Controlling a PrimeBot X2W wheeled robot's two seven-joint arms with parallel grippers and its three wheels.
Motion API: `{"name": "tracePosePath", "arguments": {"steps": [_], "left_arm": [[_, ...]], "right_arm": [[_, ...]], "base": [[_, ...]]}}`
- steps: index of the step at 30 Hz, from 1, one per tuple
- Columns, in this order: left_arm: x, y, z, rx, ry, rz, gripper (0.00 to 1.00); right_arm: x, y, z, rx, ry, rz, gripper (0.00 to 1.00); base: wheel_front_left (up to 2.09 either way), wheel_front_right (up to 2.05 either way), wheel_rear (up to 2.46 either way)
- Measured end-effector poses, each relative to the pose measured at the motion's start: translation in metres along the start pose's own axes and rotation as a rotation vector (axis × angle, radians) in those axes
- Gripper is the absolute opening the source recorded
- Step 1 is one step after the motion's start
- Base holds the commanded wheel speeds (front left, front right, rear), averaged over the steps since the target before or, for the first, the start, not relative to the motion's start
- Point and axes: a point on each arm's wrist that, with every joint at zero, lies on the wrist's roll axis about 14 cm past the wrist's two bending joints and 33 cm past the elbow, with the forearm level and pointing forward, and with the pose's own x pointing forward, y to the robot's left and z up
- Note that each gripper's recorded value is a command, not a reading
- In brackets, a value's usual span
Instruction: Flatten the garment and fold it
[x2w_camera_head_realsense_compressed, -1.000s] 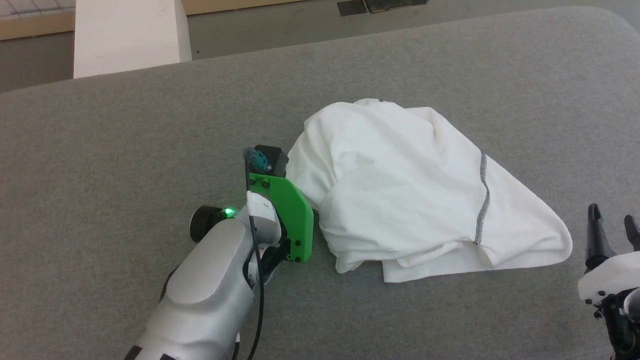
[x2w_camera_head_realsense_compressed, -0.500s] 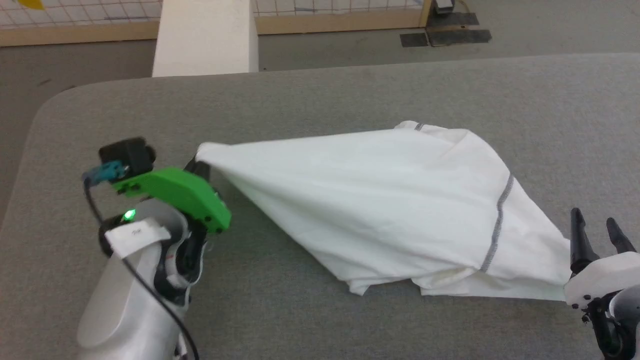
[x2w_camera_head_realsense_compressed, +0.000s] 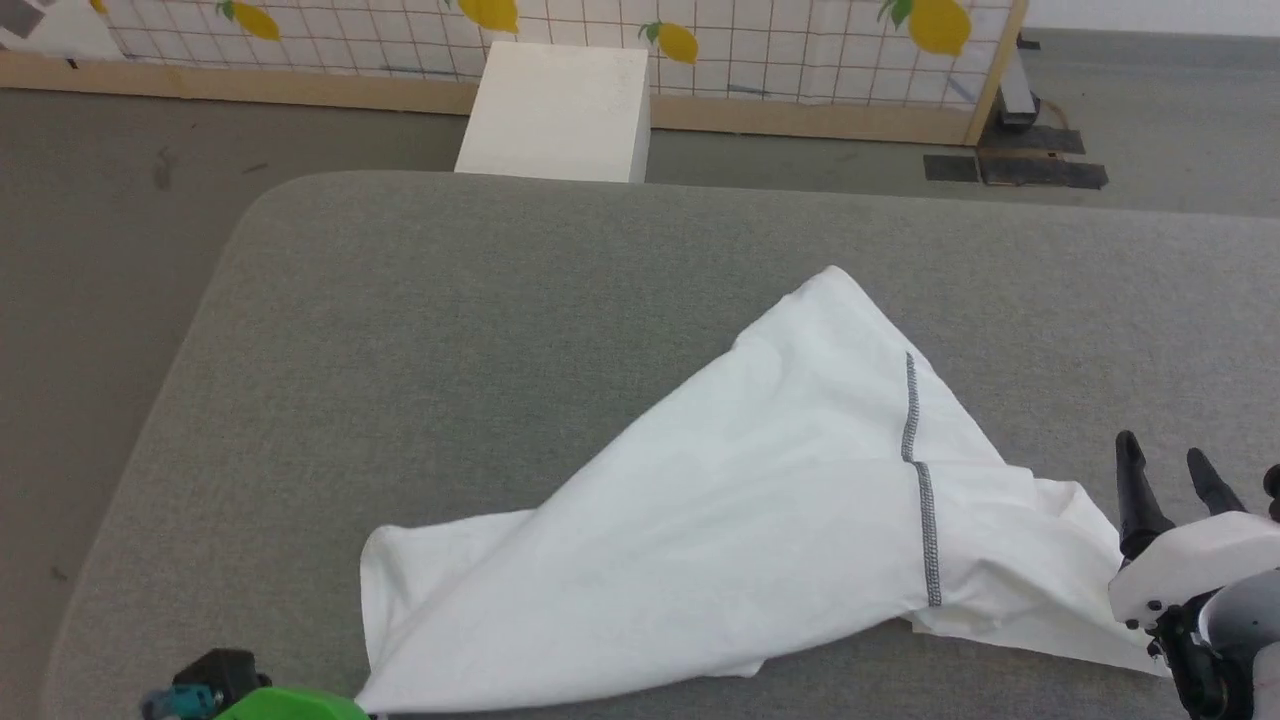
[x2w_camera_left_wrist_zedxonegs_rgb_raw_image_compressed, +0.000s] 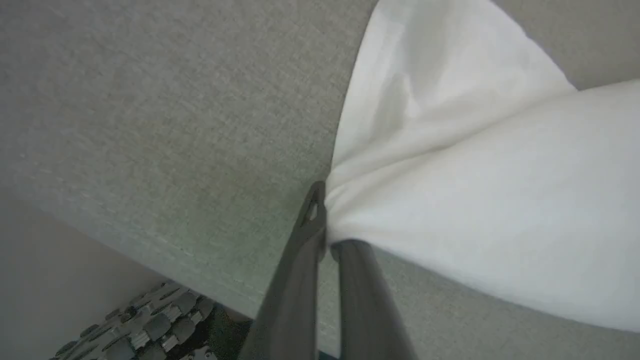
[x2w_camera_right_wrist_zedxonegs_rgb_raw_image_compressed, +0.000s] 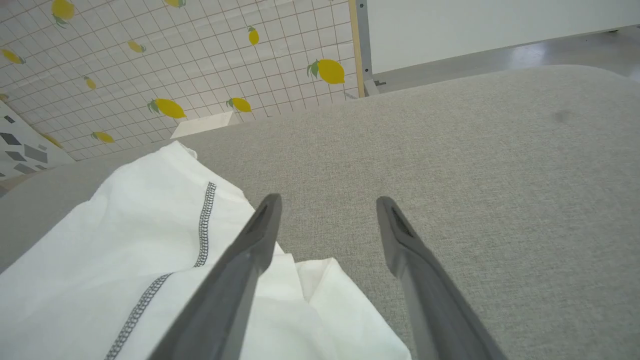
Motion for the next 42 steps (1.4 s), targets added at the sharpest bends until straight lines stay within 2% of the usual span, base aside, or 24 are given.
{"name": "tracePosePath", "arguments": {"steps": [1, 5, 8, 11, 14, 17, 22, 27, 36, 37, 38, 42], "left_arm": [[-0.002, 0.002, -0.005, -0.025, 0.011, 0.000, 1.00], [-0.012, -0.008, 0.020, -0.123, -0.086, -0.063, 1.00], [-0.023, -0.010, 0.062, -0.141, -0.259, -0.101, 1.00], [-0.036, -0.018, 0.118, -0.031, -0.513, -0.133, 1.00], [-0.054, -0.040, 0.161, 0.107, -0.765, -0.194, 1.00], [-0.059, -0.062, 0.171, 0.217, -0.888, -0.255, 1.00], [-0.048, -0.086, 0.161, 0.333, -0.902, -0.300, 1.00], [-0.037, -0.100, 0.157, 0.342, -0.896, -0.319, 1.00], [-0.021, -0.102, 0.152, 0.335, -0.871, -0.308, 1.00], [-0.019, -0.101, 0.151, 0.334, -0.867, -0.305, 1.00], [-0.018, -0.101, 0.150, 0.334, -0.865, -0.304, 1.00], [-0.015, -0.103, 0.148, 0.331, -0.860, -0.312, 1.00]], "right_arm": [[0.000, 0.002, 0.000, -0.001, 0.000, 0.005, 1.00], [0.000, 0.007, -0.001, -0.003, 0.004, 0.019, 1.00], [0.000, 0.011, -0.002, -0.007, 0.010, 0.031, 1.00], [0.002, 0.015, -0.007, -0.015, 0.040, 0.042, 1.00], [0.006, 0.021, -0.014, -0.045, 0.099, 0.055, 1.00], [0.013, 0.032, -0.022, -0.076, 0.188, 0.077, 1.00], [0.021, 0.041, -0.046, -0.196, 0.404, 0.084, 1.00], [0.033, 0.042, -0.062, -0.313, 0.554, 0.076, 1.00], [0.047, 0.048, -0.098, -0.392, 0.709, 0.106, 1.00], [0.048, 0.049, -0.098, -0.394, 0.718, 0.109, 0.31], [0.049, 0.049, -0.097, -0.393, 0.721, 0.111, 0.00], [0.054, 0.040, -0.086, -0.308, 0.670, 0.094, 0.00]], "base": [[0.00, 0.00, 0.00], [0.00, 0.00, 0.00], [0.00, 0.00, 0.00], [0.00, 0.00, 0.00], [0.00, 0.00, 0.00], [0.00, 0.00, 0.00], [0.00, 0.00, 0.00], [0.00, 0.00, 0.00], [0.00, 0.00, 0.00], [0.00, 0.00, 0.00], [0.00, 0.00, 0.00], [0.00, 0.00, 0.00]]}}
